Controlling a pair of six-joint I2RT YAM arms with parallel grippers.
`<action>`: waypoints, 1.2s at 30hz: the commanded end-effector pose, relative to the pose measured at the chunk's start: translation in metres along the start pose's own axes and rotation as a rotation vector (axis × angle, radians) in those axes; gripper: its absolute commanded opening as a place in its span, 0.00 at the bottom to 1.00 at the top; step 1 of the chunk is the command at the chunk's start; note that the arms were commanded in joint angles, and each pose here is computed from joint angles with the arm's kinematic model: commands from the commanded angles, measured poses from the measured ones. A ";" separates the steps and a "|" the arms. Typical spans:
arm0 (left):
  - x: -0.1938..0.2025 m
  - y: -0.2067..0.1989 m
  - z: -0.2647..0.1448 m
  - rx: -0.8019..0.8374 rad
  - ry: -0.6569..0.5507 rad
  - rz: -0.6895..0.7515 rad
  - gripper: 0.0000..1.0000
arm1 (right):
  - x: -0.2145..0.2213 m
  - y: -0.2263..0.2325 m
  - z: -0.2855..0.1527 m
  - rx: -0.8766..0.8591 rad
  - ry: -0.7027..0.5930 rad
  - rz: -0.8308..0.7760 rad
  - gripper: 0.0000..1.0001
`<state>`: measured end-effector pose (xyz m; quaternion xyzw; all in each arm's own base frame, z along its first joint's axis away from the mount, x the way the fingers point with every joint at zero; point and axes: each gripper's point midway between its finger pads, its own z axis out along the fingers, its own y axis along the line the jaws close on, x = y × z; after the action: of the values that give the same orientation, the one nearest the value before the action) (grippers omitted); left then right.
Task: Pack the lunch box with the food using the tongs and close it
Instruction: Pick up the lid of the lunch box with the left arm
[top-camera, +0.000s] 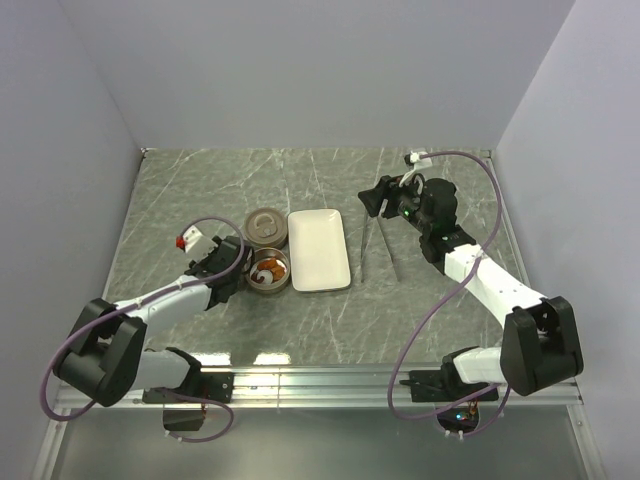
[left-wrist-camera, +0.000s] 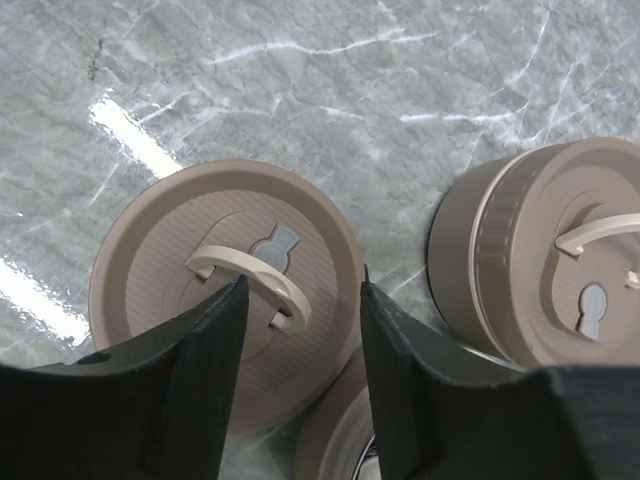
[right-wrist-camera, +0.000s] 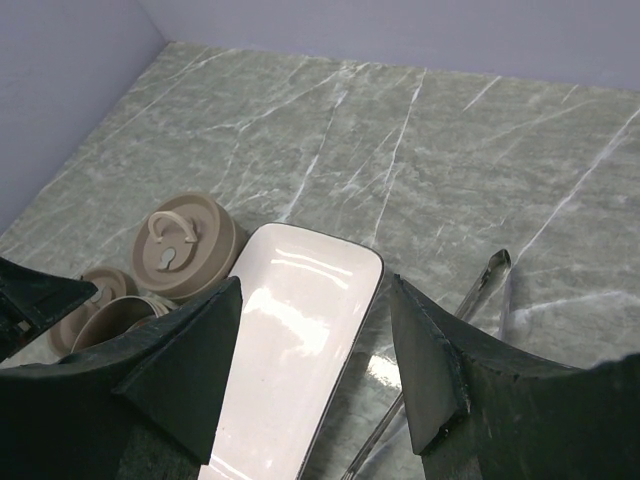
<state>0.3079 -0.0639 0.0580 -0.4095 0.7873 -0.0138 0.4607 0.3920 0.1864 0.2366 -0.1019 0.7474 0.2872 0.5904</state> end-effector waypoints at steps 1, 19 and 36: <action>0.003 -0.005 0.003 0.031 0.016 -0.013 0.54 | -0.021 0.005 -0.002 -0.014 -0.058 -0.029 0.68; -0.001 0.005 0.007 0.017 0.000 0.005 0.06 | -0.019 0.002 -0.001 -0.004 -0.052 -0.033 0.68; -0.056 -0.015 -0.045 0.229 -0.097 0.010 0.00 | -0.021 0.000 0.000 0.008 -0.060 -0.018 0.68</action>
<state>0.3004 -0.0530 0.1181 -0.3798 0.7567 -0.0772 0.5266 0.3929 0.1852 0.2363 -0.1006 0.7479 0.2836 0.5917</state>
